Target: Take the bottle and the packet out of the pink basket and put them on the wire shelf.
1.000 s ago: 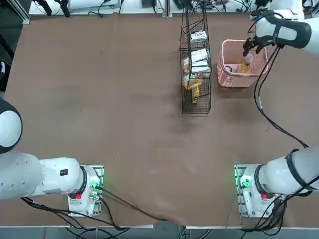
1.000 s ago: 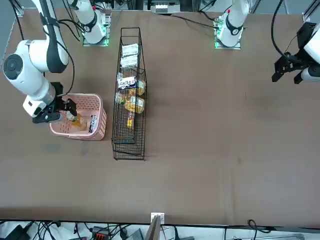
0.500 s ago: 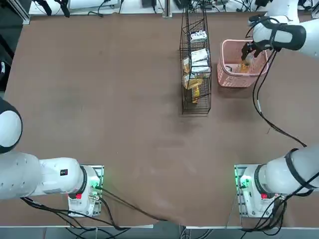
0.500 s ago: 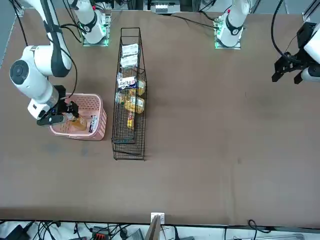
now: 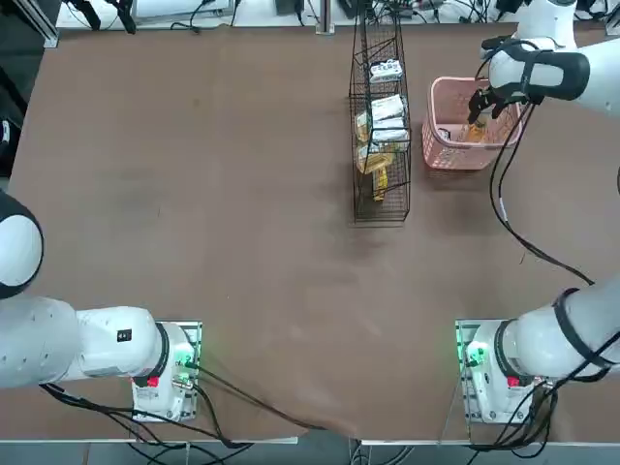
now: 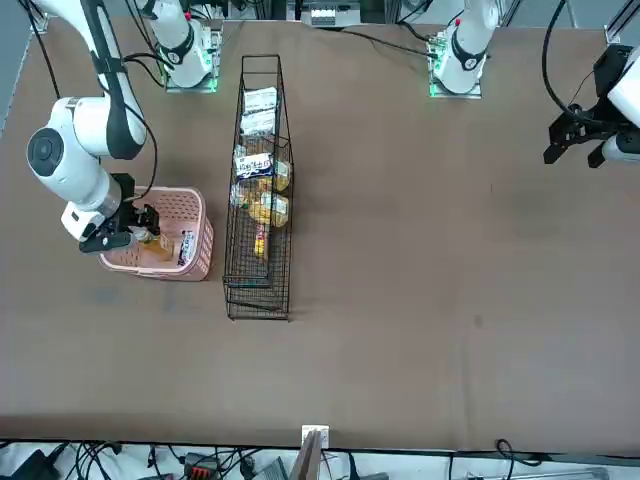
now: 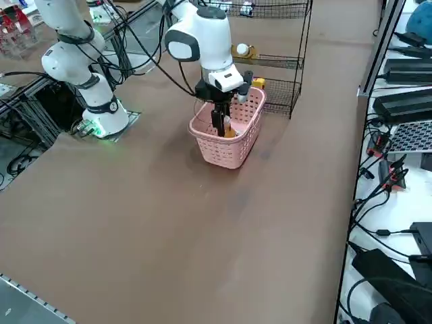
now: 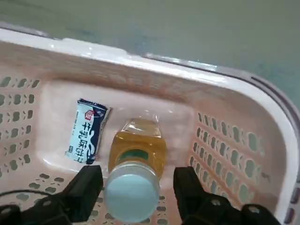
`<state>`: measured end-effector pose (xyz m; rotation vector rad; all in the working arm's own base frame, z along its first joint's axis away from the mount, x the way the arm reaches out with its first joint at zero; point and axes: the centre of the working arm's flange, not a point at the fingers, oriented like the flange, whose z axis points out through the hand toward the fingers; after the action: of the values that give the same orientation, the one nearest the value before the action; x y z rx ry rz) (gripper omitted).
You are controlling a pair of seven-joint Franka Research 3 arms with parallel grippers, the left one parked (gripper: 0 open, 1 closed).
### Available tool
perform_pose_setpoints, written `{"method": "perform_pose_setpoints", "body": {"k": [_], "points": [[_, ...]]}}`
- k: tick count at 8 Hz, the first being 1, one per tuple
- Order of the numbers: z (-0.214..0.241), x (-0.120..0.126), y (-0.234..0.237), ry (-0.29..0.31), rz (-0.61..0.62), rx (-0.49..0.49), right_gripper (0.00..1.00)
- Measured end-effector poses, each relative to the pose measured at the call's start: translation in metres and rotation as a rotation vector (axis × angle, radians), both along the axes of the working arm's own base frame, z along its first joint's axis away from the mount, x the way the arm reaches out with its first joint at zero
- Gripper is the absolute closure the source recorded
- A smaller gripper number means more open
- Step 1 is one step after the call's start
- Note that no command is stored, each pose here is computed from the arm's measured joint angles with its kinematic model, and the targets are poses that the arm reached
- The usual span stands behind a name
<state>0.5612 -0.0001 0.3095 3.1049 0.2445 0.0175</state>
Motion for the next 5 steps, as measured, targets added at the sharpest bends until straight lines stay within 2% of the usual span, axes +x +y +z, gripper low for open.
{"method": "perform_pose_setpoints", "body": {"k": [5], "points": [[-0.0017,0.0005,0.0001,-0.002,-0.003,0.001,0.11]]}}
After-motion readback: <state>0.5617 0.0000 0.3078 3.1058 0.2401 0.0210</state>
